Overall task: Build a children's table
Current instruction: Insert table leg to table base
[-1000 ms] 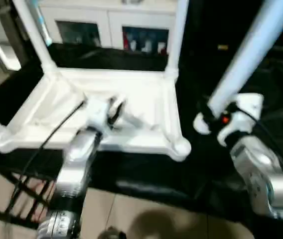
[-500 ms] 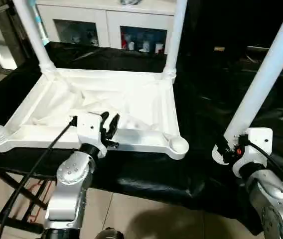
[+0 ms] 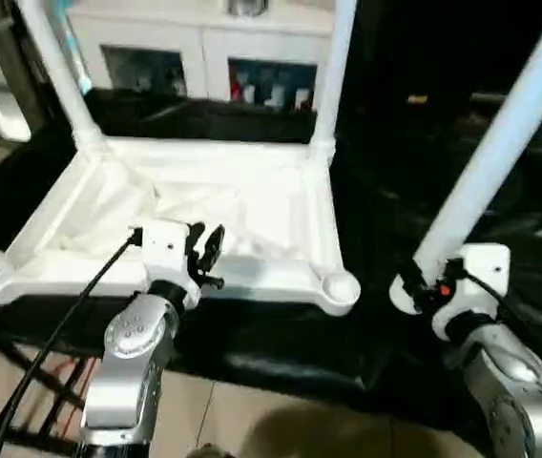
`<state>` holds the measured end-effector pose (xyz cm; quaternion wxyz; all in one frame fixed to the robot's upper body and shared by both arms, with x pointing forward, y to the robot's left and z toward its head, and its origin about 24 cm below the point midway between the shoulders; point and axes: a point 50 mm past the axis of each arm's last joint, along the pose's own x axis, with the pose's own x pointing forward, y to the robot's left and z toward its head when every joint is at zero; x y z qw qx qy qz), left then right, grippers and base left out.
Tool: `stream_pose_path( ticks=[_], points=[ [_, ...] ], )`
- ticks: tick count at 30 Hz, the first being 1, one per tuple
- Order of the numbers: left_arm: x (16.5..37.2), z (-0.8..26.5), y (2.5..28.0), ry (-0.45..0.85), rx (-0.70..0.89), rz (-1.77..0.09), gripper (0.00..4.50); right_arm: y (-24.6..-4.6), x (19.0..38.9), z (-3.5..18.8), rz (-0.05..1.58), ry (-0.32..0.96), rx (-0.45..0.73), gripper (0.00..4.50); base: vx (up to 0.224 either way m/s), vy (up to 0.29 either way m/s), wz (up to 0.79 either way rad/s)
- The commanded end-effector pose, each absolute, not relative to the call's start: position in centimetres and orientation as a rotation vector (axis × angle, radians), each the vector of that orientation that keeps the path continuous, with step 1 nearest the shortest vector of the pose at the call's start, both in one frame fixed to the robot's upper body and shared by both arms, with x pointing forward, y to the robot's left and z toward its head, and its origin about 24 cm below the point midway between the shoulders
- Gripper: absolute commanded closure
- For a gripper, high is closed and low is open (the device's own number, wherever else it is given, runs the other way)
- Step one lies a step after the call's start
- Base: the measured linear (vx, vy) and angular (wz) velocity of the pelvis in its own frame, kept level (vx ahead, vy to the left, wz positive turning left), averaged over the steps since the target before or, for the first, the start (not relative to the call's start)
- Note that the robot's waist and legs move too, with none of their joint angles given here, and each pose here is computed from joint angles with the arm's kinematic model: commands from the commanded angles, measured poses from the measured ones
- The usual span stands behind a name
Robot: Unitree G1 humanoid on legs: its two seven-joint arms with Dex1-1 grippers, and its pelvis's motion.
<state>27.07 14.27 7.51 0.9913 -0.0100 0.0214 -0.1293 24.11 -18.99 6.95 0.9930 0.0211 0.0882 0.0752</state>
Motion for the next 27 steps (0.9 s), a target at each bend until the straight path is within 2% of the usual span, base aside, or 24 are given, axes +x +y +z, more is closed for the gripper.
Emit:
stream_pose_path(
  ticks=[1,7,9,15,18,23,26,27],
  points=[
    [27.0,7.8,13.9,0.037,-0.022,-0.271,2.84,-18.9,24.4,7.8,0.166,0.138,0.007,2.59,0.067,0.020,-0.10],
    [27.0,7.9,13.9,0.037,-0.023,-0.273,2.84,-18.9,24.4,7.8,0.163,0.139,0.002,2.59,0.080,0.018,0.40],
    [27.0,7.9,13.9,0.034,-0.023,-0.274,2.84,-19.4,24.6,7.9,0.115,0.126,0.040,2.59,0.228,0.031,0.54],
    [27.0,8.1,13.8,0.031,-0.036,-0.290,2.84,-19.7,24.8,7.9,0.107,0.127,0.011,2.59,0.126,-0.053,0.14],
    [27.1,8.5,13.7,0.003,-0.013,-0.384,2.84,-19.9,24.9,8.1,0.100,0.114,0.021,2.59,0.064,-0.079,0.02],
    [27.8,8.3,13.5,0.030,0.057,-0.535,2.84,-19.9,25.2,8.3,0.106,0.105,0.009,2.59,0.005,-0.026,-0.01],
    [27.8,8.2,12.0,0.059,0.057,-0.851,2.48,-20.3,25.5,8.5,0.140,0.106,-0.023,2.59,-0.025,0.007,0.02],
    [27.8,8.2,12.0,0.059,0.057,-0.851,2.48,-20.3,25.5,8.5,0.140,0.106,-0.023,2.59,-0.073,0.018,0.04]
  ],
)
